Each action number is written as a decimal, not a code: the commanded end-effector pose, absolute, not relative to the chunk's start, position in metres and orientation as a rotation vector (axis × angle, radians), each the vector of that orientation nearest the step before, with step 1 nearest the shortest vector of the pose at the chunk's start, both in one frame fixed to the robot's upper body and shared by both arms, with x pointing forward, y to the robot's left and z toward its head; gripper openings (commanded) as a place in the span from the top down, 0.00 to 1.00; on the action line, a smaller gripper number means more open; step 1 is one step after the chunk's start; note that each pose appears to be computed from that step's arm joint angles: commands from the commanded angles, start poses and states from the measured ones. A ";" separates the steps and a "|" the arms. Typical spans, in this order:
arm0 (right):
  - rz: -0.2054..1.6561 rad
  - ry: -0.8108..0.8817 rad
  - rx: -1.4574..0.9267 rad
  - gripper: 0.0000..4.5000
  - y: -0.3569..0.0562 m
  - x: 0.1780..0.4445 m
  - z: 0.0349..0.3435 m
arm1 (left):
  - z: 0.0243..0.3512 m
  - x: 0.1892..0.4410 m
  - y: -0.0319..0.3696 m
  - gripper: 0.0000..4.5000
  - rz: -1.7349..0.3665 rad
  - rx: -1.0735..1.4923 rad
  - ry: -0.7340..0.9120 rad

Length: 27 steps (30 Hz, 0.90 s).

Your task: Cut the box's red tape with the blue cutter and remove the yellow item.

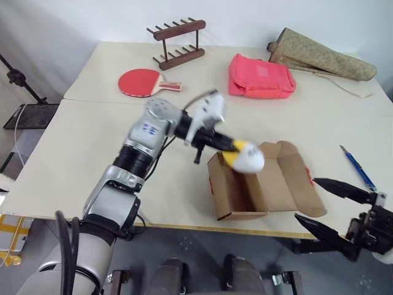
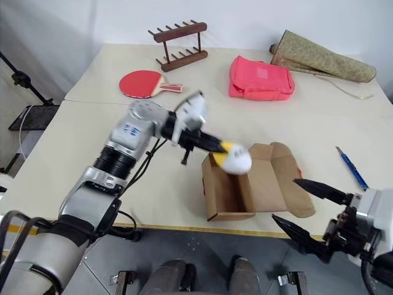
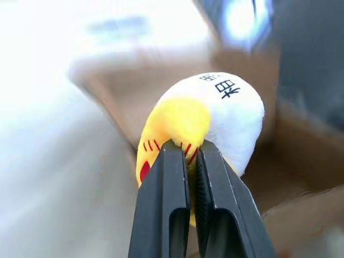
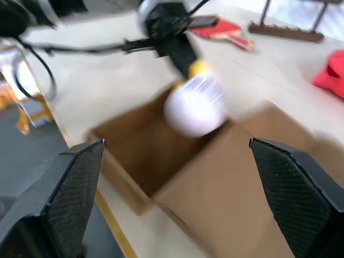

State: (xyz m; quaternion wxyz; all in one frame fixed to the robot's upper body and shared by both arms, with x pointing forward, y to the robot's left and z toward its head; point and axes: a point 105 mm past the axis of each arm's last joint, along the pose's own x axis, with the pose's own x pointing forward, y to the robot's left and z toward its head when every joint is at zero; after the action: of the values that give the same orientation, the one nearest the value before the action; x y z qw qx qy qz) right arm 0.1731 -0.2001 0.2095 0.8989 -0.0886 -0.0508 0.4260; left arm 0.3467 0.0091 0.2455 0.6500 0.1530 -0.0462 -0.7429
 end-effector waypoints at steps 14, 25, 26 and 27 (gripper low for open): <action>1.112 -0.252 -0.203 0.00 -0.157 0.229 0.206 | 0.183 0.328 0.271 1.00 -0.708 0.218 0.050; 1.130 -0.236 -0.219 0.00 -0.166 0.244 0.197 | 0.173 0.328 0.263 0.33 -0.740 0.191 0.072; 1.130 -0.234 -0.220 0.00 -0.168 0.244 0.198 | 0.178 0.326 0.265 0.26 -0.741 0.222 0.057; 1.130 -0.228 -0.221 0.00 -0.170 0.243 0.198 | 0.184 0.320 0.268 0.18 -0.758 0.221 0.051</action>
State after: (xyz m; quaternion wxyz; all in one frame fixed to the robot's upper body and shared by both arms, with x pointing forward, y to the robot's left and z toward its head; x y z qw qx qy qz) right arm 0.2447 -0.1648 0.1896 0.8340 -0.0921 -0.0925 0.5361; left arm 0.3281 0.2647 0.1603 0.9274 0.0854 0.0600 -0.3593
